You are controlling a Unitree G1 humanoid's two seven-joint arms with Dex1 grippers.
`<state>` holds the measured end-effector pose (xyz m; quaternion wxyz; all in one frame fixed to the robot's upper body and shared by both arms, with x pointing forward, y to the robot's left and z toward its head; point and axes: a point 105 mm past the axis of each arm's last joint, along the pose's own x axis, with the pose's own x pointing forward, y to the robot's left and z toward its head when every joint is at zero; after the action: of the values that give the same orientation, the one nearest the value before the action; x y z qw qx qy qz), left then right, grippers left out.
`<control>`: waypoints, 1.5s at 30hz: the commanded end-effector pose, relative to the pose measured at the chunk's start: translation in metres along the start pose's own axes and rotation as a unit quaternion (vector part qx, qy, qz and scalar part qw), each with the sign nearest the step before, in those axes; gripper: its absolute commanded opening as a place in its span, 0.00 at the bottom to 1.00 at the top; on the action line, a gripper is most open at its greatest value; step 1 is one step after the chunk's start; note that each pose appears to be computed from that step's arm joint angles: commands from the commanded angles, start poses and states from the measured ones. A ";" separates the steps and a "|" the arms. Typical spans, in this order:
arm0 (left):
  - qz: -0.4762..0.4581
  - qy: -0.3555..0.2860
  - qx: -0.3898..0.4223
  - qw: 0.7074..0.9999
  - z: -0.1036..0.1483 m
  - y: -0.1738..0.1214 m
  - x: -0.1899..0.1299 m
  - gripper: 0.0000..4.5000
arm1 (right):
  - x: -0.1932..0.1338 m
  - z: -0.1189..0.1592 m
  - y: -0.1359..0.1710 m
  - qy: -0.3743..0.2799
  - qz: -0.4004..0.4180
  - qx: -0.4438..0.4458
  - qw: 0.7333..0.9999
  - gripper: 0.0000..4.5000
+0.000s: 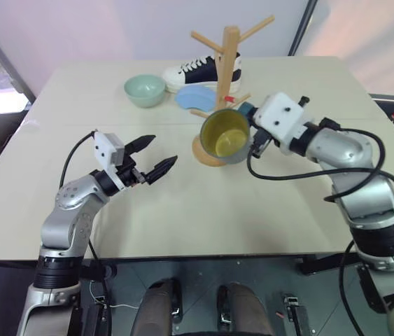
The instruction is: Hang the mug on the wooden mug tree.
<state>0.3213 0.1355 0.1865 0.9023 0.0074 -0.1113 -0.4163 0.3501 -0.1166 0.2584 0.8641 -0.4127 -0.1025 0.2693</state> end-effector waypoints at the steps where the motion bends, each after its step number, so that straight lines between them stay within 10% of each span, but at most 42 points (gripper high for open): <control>1: -0.001 -0.024 0.021 0.999 0.019 -0.001 -0.003 1.00 | 0.001 0.012 -0.012 -0.010 -0.025 -0.014 1.000 0.02; 27: -0.058 -0.060 0.034 0.996 0.054 -0.024 0.007 1.00 | 0.042 0.013 -0.023 0.011 -0.020 -0.014 1.000 0.02; 35: -0.058 -0.064 0.035 0.996 0.055 -0.024 0.009 1.00 | 0.039 0.016 -0.033 0.008 -0.041 -0.027 0.999 0.78; 45: -0.040 -0.062 0.036 0.997 0.051 -0.016 0.009 1.00 | -0.004 0.004 -0.054 -0.020 -0.030 0.038 0.999 0.78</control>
<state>0.3045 0.1193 0.2255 0.8753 0.0080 -0.1566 -0.4574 0.3782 -0.1384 0.2866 0.8849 -0.3814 -0.0929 0.2506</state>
